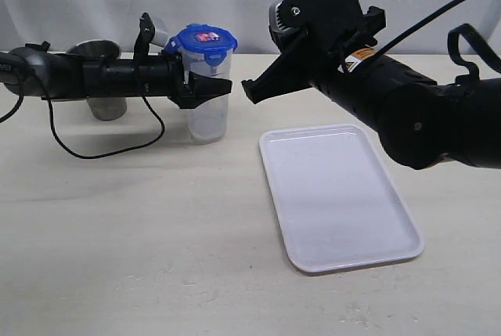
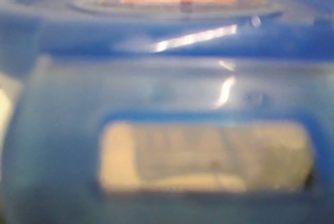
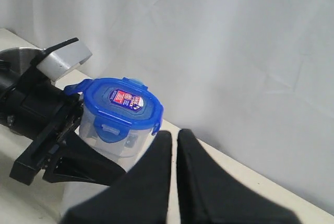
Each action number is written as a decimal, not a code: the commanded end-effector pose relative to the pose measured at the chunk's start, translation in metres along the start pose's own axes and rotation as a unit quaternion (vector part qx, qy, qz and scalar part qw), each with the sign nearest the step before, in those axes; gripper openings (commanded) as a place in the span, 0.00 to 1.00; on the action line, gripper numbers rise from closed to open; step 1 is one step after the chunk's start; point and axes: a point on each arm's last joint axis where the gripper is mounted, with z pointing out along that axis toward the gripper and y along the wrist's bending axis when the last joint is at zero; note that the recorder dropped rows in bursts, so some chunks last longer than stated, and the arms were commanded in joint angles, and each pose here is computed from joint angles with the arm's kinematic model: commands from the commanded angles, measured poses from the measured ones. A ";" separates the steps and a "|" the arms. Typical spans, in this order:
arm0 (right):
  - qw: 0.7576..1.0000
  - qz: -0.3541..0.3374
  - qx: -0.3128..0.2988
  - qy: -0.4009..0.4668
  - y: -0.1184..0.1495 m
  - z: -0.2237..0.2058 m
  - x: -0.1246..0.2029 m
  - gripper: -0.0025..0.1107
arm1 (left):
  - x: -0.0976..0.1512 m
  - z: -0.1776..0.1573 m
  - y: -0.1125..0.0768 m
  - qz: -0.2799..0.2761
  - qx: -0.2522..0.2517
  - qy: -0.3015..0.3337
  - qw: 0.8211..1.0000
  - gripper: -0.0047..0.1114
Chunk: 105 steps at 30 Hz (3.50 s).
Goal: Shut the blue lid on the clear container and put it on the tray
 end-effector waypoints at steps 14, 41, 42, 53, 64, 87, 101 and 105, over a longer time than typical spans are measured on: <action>1.000 -0.011 0.002 -0.010 -0.002 -0.002 -0.002 0.06 | 0.034 0.002 -0.002 0.029 0.008 0.084 0.996 0.72; 0.921 0.227 0.035 0.314 -0.150 0.042 0.100 0.37 | -0.026 0.015 -0.026 0.080 0.039 0.047 0.995 0.17; 0.921 0.230 0.030 0.314 -0.151 0.043 0.101 0.37 | -0.025 0.018 -0.027 0.078 0.037 0.051 0.995 0.06; 0.911 0.286 0.128 0.269 -0.179 -0.011 0.109 0.25 | -0.062 0.031 -0.001 -0.051 -0.122 0.054 0.990 0.04; 0.914 0.303 -0.048 0.265 -0.135 -0.010 0.121 0.06 | -0.073 0.058 -0.009 -0.163 -0.109 0.126 0.973 0.04; 0.899 0.333 -0.087 0.272 -0.120 -0.005 0.148 0.06 | -0.039 0.092 -0.023 -0.176 -0.093 0.148 0.969 0.04; 0.912 0.331 -0.167 0.174 -0.124 0.006 0.106 0.06 | -0.024 0.108 -0.058 -0.139 -0.008 0.245 0.959 0.04; 0.919 0.303 -0.179 0.176 -0.111 0.013 0.084 0.06 | -0.024 0.107 -0.063 -0.145 0.015 0.254 0.956 0.04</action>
